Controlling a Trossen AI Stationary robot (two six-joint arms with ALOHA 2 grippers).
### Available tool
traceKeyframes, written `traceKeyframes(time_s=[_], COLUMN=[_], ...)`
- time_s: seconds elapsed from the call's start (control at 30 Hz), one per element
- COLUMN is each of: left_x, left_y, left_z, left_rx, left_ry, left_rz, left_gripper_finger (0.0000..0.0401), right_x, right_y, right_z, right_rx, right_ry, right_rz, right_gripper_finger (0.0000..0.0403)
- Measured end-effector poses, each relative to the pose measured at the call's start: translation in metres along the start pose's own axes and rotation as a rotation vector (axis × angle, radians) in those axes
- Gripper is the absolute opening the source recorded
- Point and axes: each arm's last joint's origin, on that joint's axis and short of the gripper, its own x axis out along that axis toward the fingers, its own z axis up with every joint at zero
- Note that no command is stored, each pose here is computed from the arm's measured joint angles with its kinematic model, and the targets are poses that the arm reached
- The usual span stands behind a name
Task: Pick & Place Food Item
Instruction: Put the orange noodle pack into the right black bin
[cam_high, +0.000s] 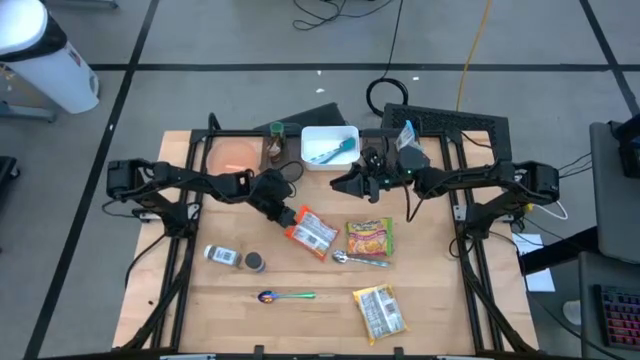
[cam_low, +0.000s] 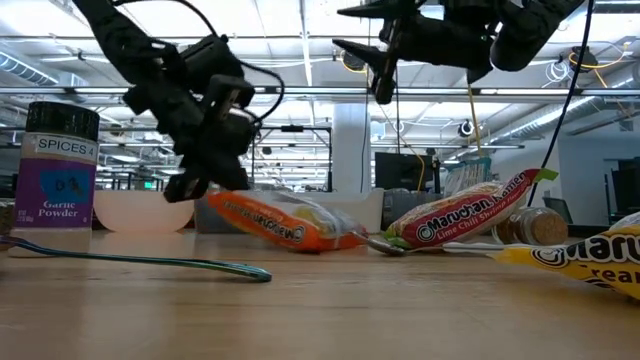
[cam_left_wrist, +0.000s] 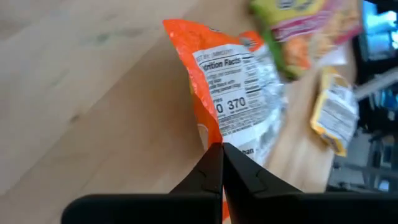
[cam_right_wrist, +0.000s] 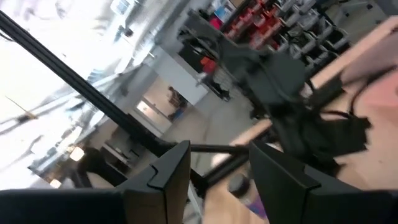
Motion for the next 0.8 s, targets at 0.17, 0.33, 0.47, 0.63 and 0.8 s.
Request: traceKeyframes(time_s=[0.17, 0.33, 0.47, 0.63, 0.8], left_x=[-0.003, -0.005, -0.006, -0.008, -0.008], left_y=[-0.013, -0.021, -0.028, -0.033, -0.037], left_z=[0.011, 0.017, 0.020, 0.024, 0.025], left_rx=[0.068, 0.107, 0.134, 0.155, 0.167], left_ry=[-0.024, -0.028, -0.024, -0.038, -0.040], left_rz=[-0.039, -0.068, -0.101, -0.113, -0.120], left_gripper_finger=[0.0001, 0.0001, 0.0001, 0.0001, 0.0001], right_x=[-0.007, -0.016, -0.014, -0.011, -0.006], right_y=[-0.018, -0.031, -0.031, -0.029, -0.045], right_z=[-0.007, -0.011, -0.018, -0.026, -0.034], right_rx=[0.008, -0.058, -0.125, -0.178, -0.153], right_ry=[0.176, 0.302, 0.349, 0.387, 0.410], right_rz=[-0.068, -0.094, -0.088, -0.079, -0.124], right_gripper_finger=[0.0155, 0.0155, 0.0155, 0.0155, 0.0155])
